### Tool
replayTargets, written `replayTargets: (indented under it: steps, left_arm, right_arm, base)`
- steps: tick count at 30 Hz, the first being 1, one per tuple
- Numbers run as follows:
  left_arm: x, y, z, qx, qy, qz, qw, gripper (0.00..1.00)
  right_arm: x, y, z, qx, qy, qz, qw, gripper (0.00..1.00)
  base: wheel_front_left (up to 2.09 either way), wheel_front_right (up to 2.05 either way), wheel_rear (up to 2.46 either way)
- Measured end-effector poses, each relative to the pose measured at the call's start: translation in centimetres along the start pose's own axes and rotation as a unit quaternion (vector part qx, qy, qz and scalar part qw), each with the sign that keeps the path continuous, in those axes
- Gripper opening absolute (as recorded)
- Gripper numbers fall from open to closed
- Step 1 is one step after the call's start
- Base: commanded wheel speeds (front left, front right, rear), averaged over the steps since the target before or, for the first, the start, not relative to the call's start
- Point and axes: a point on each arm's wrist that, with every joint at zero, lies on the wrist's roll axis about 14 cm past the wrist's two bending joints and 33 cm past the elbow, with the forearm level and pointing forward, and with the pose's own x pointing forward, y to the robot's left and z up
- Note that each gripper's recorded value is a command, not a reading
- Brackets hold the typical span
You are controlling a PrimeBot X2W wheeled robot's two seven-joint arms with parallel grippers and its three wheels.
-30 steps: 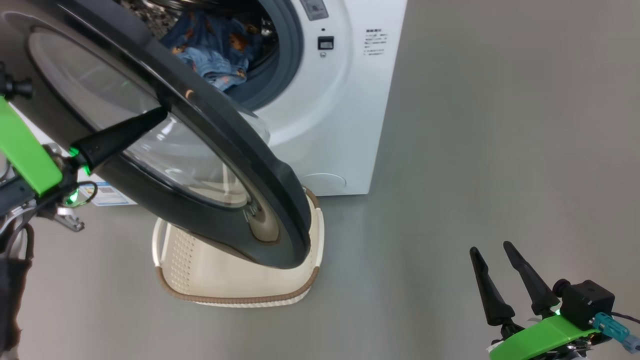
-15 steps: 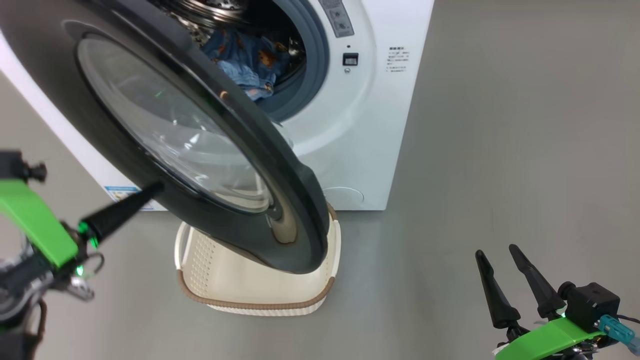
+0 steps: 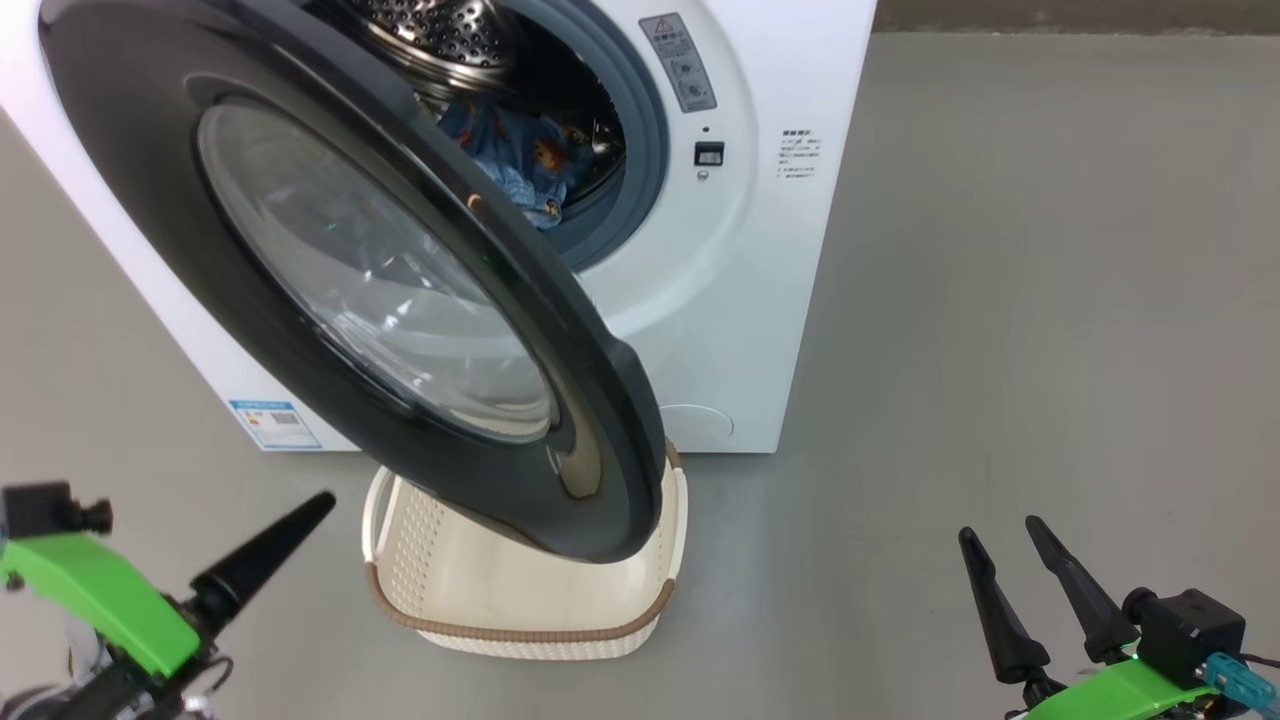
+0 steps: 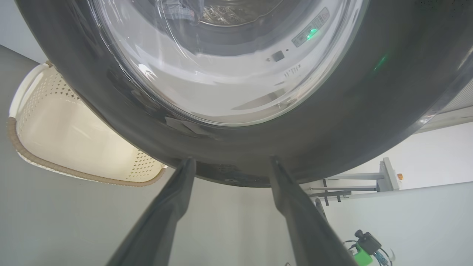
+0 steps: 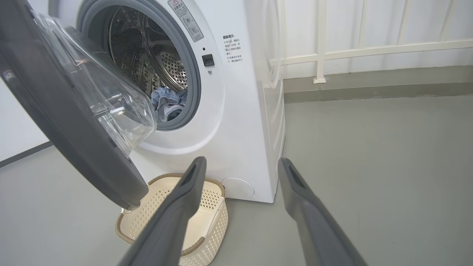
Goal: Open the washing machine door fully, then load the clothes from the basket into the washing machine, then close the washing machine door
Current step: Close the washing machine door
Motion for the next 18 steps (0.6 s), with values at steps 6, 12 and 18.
replayTargets:
  steps: [6, 12, 18]
  left_arm:
    - [-0.6, 1.8, -0.4, 0.015, -0.050, 0.033, 0.998, 1.00]
    - [-0.8, 2.7, -0.5, 0.031, -0.099, 0.051, 0.993, 1.00]
    - [-0.9, 4.2, -1.9, 0.057, -0.119, 0.073, 0.989, 1.00]
  right_arm:
    - [-1.3, -1.0, 0.2, -0.005, 0.000, -0.013, 1.000, 1.00]
    - [-2.5, -2.1, 0.5, -0.010, -0.003, -0.031, 0.999, 1.00]
    - [-3.5, -3.1, 0.8, -0.012, -0.006, -0.049, 0.999, 1.00]
  base:
    - [0.00, 0.00, 0.00]
    - [0.00, 0.00, 0.00]
    - [0.00, 0.00, 0.00]
